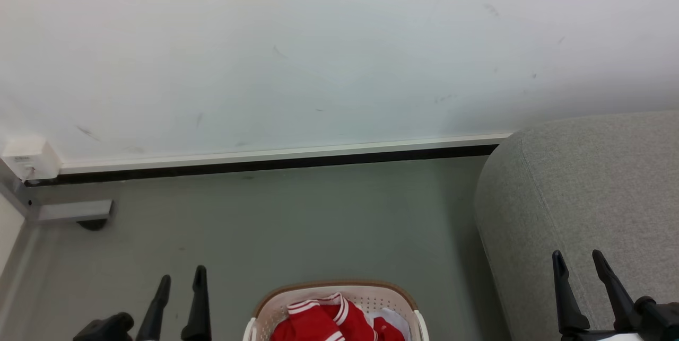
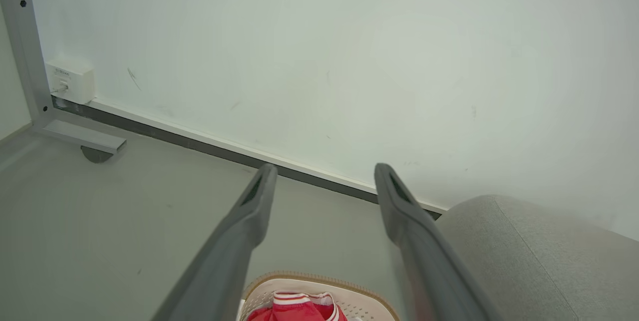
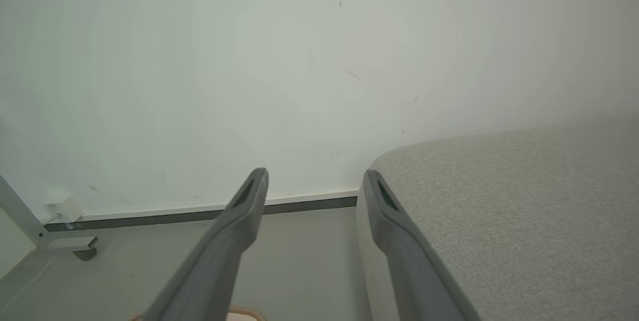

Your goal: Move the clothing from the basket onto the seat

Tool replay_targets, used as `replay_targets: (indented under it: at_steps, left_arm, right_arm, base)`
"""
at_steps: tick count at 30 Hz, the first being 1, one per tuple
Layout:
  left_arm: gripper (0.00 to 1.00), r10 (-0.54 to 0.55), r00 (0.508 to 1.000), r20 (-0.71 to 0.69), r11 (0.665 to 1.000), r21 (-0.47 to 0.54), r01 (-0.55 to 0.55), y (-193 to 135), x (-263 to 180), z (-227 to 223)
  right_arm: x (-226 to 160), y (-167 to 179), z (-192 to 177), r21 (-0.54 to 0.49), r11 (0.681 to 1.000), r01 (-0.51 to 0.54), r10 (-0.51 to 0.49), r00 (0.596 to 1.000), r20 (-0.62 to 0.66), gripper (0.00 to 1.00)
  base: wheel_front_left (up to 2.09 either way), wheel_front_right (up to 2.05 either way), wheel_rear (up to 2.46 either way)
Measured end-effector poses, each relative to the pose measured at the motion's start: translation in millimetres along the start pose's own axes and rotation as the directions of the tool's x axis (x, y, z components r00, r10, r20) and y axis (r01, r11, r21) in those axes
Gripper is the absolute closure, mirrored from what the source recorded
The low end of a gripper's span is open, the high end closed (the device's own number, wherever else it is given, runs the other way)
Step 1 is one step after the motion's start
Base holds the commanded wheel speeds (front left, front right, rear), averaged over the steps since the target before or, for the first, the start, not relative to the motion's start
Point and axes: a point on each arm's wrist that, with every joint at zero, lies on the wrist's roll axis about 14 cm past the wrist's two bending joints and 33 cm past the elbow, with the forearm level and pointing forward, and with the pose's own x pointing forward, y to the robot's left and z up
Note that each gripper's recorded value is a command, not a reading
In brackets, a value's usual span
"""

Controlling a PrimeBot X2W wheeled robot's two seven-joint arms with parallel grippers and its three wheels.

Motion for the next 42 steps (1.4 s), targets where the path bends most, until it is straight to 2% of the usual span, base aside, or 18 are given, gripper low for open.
replay_targets:
  at_steps: [23, 42]
  left_arm:
    - [0.0, -0.021, 1.0, -0.003, 0.978, 0.206, 0.022, 2.7, -6.4, -5.5]
    - [0.0, -0.051, 0.999, -0.009, 0.955, 0.293, 0.051, 0.6, -10.3, -10.4]
  right_arm:
    - [-2.9, 3.2, -12.1, -0.132, 0.991, -0.024, 0.021, 1.0, -0.019, 0.0]
    - [-4.5, 1.2, -12.3, -0.162, 0.987, -0.015, 0.015, 1.0, -0.002, 0.0]
  base:
    - [0.0, 0.0, 0.0]
    - [0.0, 0.0, 0.0]
